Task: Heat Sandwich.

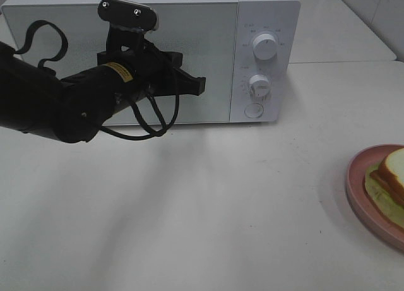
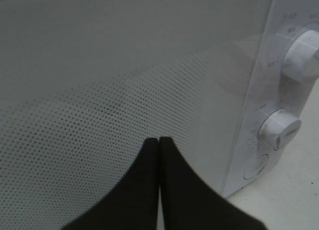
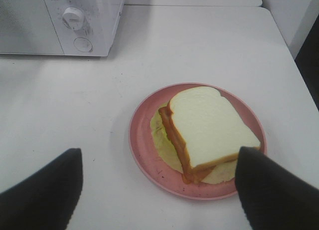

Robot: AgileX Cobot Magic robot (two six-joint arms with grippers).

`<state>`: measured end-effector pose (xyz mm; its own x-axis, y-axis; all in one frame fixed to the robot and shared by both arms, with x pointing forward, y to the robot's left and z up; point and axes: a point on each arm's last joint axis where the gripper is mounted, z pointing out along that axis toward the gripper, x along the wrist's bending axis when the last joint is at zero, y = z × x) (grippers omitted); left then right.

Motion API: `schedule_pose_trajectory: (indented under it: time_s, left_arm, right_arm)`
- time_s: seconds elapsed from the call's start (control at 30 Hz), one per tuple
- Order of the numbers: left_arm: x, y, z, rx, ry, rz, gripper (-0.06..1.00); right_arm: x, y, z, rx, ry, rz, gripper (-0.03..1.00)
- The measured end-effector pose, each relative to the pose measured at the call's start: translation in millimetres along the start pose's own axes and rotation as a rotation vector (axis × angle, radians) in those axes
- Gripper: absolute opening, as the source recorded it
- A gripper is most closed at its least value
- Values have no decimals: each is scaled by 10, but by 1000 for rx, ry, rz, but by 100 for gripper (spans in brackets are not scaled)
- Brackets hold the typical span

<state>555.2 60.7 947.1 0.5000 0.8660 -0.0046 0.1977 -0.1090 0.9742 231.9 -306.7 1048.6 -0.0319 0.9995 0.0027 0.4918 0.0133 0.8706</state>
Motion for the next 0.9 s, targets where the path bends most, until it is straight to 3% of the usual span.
schedule_pose_trajectory:
  time_s: [0.2, 0.53, 0.63, 0.67, 0.7, 0.73, 0.77, 0.8, 0.83, 0.9]
  left_arm:
    - [8, 119, -185, 28, -14, -6, 0]
    - [-33, 211, -495, 292, -92, -2, 0]
    - [-51, 214, -631, 422, -127, 8, 18]
    - [-51, 214, -631, 422, -127, 8, 18]
    - [-57, 219, -698, 478, -141, 10, 35]
    - [-59, 224, -734, 506, -149, 12, 45]
    - [-62, 225, -768, 532, -155, 12, 54]
    - [-62, 225, -768, 532, -155, 12, 54]
    - [-65, 243, -841, 579, -168, 13, 73]
    - [-67, 256, -909, 622, -180, 17, 87]
  right_arm:
    - [0, 0, 0, 0, 0, 0, 76]
    - [0, 0, 0, 0, 0, 0, 76]
    - [0, 0, 0, 0, 0, 0, 76]
    - [0, 0, 0, 0, 0, 0, 76]
    - [0, 0, 0, 0, 0, 0, 76]
    - [0, 0, 0, 0, 0, 0, 76]
    - [0, 0, 0, 0, 0, 0, 76]
    - [0, 0, 0, 0, 0, 0, 76]
    - [0, 0, 0, 0, 0, 0, 76]
    - [0, 0, 0, 0, 0, 0, 76]
